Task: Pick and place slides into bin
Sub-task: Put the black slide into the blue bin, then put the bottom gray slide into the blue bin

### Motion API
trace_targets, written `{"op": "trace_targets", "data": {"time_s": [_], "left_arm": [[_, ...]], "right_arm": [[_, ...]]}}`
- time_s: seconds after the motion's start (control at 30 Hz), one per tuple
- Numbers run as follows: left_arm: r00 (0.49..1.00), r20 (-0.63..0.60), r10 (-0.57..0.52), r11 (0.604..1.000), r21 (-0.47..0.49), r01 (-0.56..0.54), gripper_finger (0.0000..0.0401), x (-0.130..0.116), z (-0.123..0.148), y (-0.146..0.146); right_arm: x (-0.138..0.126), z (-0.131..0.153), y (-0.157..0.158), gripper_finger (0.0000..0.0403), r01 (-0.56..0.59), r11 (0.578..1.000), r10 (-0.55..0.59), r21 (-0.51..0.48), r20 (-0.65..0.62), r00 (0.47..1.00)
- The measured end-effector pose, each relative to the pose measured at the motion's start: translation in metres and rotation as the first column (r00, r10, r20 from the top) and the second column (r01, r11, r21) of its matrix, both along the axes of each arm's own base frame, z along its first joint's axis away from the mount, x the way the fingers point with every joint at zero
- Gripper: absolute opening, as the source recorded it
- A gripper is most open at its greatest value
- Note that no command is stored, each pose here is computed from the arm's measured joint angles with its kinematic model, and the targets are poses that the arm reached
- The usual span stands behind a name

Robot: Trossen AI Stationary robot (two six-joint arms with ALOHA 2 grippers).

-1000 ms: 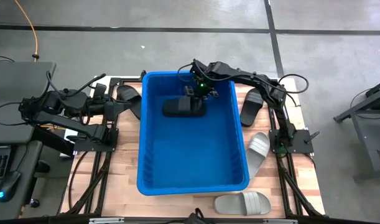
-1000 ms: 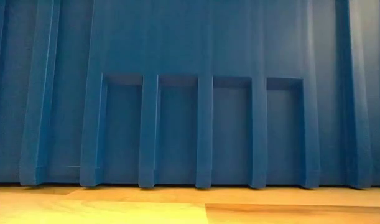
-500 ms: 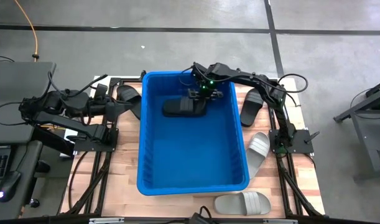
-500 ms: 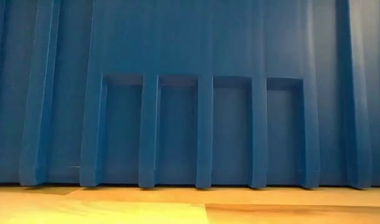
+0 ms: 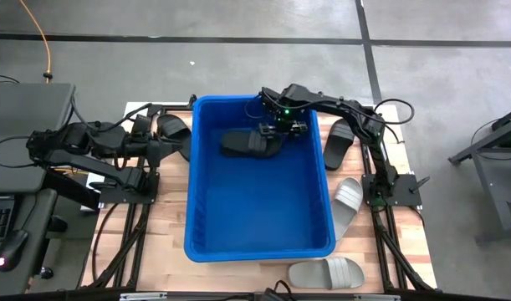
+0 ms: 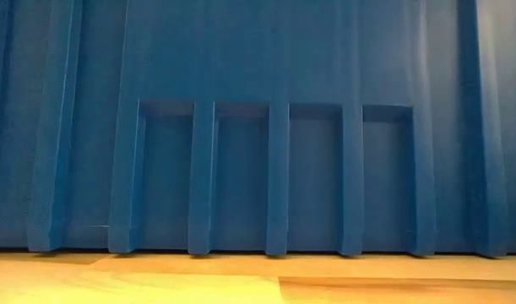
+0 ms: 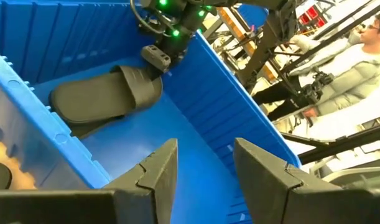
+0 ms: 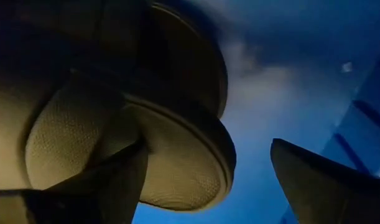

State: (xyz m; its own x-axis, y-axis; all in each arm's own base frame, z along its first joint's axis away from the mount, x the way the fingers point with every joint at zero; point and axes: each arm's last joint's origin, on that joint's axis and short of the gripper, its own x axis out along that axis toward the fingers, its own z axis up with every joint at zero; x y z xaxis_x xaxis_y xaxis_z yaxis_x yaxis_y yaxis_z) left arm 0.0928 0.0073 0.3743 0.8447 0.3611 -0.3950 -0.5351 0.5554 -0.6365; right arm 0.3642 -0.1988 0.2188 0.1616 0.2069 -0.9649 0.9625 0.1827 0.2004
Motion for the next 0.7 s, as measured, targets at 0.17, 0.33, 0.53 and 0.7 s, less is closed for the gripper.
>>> {"op": "trace_targets", "data": {"time_s": [0.17, 0.33, 0.53, 0.7], "left_arm": [[1.0, -0.012, -0.01, 1.0, 0.005, 0.011, 0.0147, 0.003, -0.001, 0.0], [1.0, -0.012, -0.011, 1.0, 0.006, 0.011, 0.0147, 0.002, -0.001, 0.0], [1.0, -0.012, -0.011, 1.0, 0.007, 0.011, 0.0147, 0.002, -0.001, 0.0], [1.0, -0.011, -0.011, 1.0, 0.006, 0.011, 0.0147, 0.003, -0.001, 0.0]], "right_arm": [[-0.001, 0.002, 0.0, 0.0319, -0.016, 1.0, 0.015, -0.015, -0.014, 1.0], [0.005, 0.022, -0.003, 0.0319, -0.04, 0.995, 0.044, -0.088, 0.033, 0.999], [0.01, 0.059, -0.006, 0.0319, -0.015, 0.994, 0.03, -0.109, 0.136, 0.99], [0.005, 0.081, -0.004, 0.0319, -0.024, 0.994, 0.038, -0.103, 0.137, 0.99]]}}
